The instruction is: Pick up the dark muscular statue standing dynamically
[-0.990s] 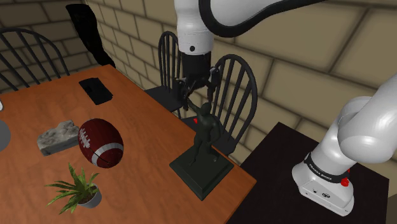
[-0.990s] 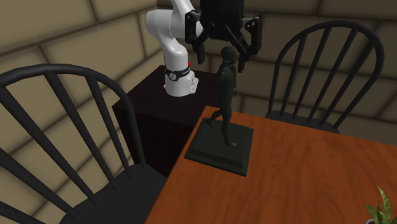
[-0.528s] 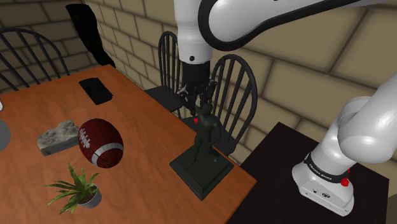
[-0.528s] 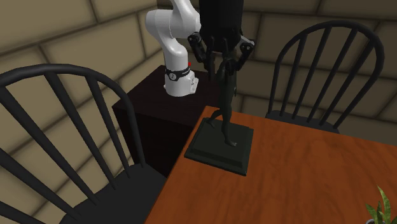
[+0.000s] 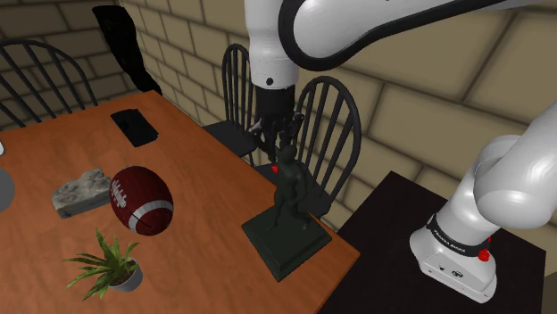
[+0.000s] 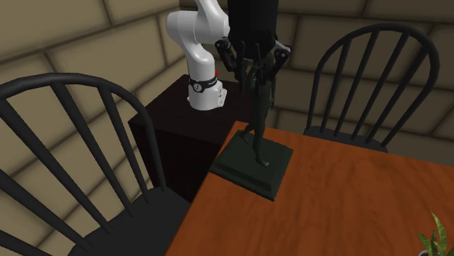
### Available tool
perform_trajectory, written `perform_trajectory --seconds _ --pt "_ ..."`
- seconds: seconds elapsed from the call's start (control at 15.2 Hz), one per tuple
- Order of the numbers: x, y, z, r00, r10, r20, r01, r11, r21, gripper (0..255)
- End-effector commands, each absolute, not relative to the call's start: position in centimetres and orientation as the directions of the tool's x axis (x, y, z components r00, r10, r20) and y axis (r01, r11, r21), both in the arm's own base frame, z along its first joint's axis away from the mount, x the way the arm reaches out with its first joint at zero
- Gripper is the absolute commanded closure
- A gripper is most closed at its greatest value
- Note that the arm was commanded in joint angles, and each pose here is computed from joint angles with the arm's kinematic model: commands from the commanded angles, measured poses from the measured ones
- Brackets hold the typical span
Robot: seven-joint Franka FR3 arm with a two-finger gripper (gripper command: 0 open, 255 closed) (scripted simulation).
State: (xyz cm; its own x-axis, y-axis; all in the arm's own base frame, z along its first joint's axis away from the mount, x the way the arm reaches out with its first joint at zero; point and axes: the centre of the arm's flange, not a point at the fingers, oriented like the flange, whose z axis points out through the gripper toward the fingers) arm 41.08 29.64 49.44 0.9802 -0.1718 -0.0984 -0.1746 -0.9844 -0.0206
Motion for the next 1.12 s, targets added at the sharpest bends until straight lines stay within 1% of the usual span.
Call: perform_trajectory --seconds 0.0,0.92,1.06 --pt "41.1 29.7 49.8 0.980 -0.171 -0.102 -0.174 -0.985 -0.019 255" --pt "41.1 29.7 57.2 0.980 -0.171 -0.102 -0.174 -0.985 -0.019 255" --pt "41.1 29.7 57.2 0.980 -0.171 -0.102 -0.174 -0.985 -0.019 255"
